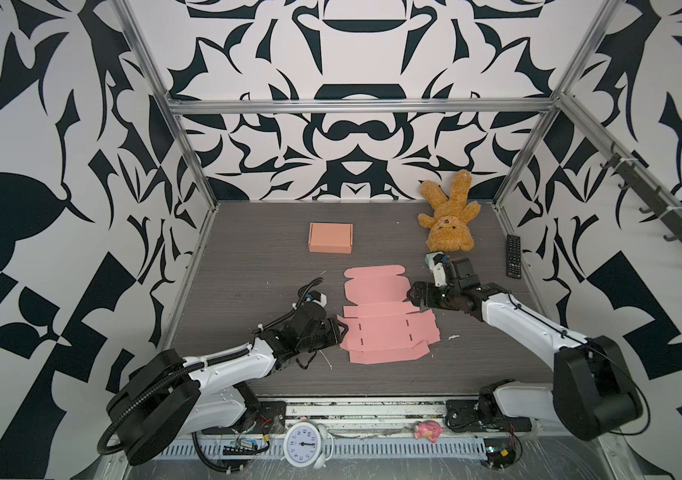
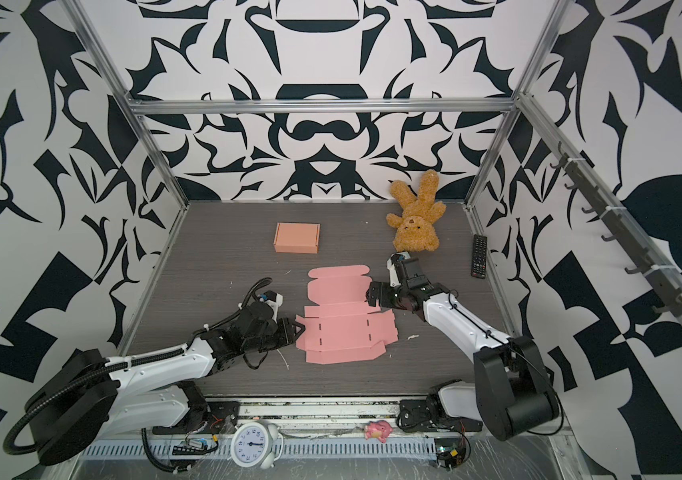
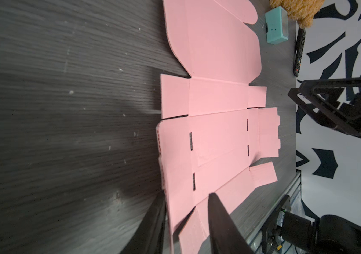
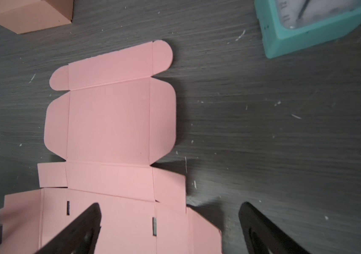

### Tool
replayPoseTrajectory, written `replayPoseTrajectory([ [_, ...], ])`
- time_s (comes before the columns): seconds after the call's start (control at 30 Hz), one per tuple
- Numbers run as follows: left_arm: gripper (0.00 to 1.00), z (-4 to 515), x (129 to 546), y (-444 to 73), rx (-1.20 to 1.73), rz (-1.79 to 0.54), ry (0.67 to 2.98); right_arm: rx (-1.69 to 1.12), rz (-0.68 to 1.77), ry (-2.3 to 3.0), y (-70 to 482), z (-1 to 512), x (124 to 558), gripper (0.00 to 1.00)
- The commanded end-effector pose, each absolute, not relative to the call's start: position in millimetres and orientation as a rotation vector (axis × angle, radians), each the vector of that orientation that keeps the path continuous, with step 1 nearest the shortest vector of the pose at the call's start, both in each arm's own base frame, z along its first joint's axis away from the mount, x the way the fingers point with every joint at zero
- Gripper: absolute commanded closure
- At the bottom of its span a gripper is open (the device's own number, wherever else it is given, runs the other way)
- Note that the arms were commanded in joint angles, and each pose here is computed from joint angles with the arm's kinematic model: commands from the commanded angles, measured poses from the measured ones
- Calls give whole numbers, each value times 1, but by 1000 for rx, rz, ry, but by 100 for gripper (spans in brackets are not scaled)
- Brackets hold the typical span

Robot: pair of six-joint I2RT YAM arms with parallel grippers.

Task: Fold the paper box

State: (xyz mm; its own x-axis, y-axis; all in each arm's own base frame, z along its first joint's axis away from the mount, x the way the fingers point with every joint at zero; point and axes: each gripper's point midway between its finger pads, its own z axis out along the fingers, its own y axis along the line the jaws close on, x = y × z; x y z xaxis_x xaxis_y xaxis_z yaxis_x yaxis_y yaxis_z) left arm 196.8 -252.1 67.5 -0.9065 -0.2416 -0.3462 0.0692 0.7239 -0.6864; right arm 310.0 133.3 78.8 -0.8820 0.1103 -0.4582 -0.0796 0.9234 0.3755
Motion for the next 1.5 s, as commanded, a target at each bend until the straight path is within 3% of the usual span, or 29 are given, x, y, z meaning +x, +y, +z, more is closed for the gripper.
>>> replayPoseTrajectory([
  [0.0, 54, 67, 197, -240, -120, -955, 2517, -29, 580, 2528, 146, 94, 339, 1],
  [0.27, 33, 87, 212, -247, -24, -1073, 2506, -26, 644, 2571, 165, 72, 367, 3],
  [0.47, 26, 98, 227, -233, -61, -1122, 2463, -49, 655, 2613, 182, 54, 376, 4],
  [1.47, 28, 90, 226, -179, -209, -1077, 2435, -412, 694, 2633, 346, 45, 386, 8],
])
